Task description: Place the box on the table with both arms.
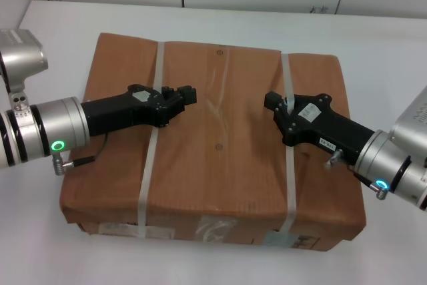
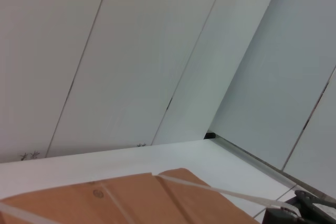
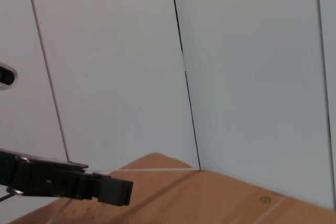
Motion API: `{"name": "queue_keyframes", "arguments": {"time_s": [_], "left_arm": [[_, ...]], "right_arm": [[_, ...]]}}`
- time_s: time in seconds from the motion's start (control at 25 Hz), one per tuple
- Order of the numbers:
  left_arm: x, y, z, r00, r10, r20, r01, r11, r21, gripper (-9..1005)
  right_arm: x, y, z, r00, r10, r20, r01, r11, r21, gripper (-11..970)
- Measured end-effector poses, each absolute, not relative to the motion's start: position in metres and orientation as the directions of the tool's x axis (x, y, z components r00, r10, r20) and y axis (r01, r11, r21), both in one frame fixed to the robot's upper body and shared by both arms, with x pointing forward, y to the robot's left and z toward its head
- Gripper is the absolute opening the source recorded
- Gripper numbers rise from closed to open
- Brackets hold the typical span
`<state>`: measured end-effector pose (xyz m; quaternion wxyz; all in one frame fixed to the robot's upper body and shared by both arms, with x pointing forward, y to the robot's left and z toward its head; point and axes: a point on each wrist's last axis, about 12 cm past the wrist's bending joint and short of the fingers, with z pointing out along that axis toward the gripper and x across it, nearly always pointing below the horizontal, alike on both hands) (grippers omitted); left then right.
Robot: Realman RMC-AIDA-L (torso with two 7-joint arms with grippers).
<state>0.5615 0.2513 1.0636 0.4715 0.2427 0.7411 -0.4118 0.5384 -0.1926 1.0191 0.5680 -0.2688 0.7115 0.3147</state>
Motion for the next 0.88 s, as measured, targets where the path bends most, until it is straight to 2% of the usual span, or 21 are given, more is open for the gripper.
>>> {"name": "queue_keyframes", "arguments": {"time_s": [0.72, 0.88], "left_arm": [[0.5600, 0.2496, 1.0619, -0.440, -0.031, -0.897, 0.747, 0.542, -0.385, 85], [0.5614, 0.2524, 1.0581, -0.446, -0.017, -0.895, 0.731, 0.570, -0.375, 85]], "right_arm": [[0.5382, -0.1932, 1.0185, -0.212, -0.027, -0.977, -0.738, 0.660, 0.142, 31], [0.5400, -0.1938, 1.0152, -0.225, -0.056, -0.973, -0.728, 0.674, 0.129, 38]]}}
